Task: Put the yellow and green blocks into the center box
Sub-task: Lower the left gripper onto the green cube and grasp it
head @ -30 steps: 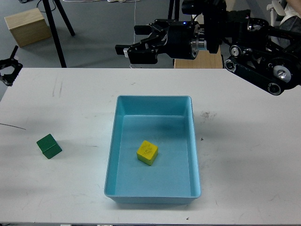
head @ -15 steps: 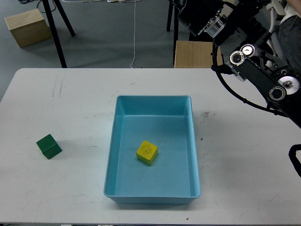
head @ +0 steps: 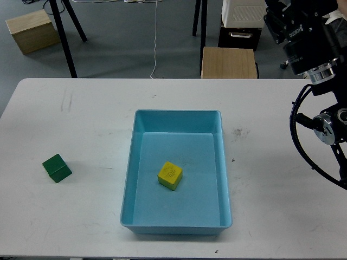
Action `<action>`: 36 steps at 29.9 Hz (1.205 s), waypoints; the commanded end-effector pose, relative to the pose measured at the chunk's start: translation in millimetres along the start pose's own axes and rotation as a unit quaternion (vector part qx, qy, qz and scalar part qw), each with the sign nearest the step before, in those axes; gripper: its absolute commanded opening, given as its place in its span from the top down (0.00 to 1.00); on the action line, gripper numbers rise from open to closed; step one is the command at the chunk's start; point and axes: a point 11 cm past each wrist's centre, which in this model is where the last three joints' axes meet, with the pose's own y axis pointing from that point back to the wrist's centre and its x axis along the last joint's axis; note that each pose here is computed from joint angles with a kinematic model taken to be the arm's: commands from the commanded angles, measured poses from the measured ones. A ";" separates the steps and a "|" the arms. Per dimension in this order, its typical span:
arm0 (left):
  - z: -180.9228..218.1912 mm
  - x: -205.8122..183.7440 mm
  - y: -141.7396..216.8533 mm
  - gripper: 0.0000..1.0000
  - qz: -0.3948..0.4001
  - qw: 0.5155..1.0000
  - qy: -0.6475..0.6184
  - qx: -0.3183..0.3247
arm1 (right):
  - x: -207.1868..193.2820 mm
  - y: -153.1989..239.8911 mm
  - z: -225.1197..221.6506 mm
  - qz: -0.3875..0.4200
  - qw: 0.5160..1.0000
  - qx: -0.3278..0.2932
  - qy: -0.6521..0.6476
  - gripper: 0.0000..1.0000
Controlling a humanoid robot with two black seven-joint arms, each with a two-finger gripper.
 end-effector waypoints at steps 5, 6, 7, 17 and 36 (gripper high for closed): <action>23.5 -67.9 -28.2 0.00 -0.145 0.977 -0.154 -0.001 | 40.0 69.5 -8.7 0.088 0.996 -0.025 0.012 0.01; 30.1 -75.4 -30.0 0.00 -0.159 0.973 -0.167 -0.009 | 42.5 80.0 -7.8 0.097 0.995 -0.034 0.014 0.01; 34.6 -82.0 -31.8 0.00 -0.168 0.970 -0.174 -0.017 | 44.5 87.4 -7.3 0.105 0.994 -0.039 0.015 0.01; 47.9 -164.3 -31.7 0.00 -0.302 0.892 -0.334 -0.044 | 75.9 174.0 6.0 0.250 0.959 -0.112 -0.068 0.01; -42.6 -266.0 36.1 0.00 -0.515 0.708 -0.484 0.007 | 89.6 258.9 13.4 0.296 0.930 -0.210 -0.053 0.01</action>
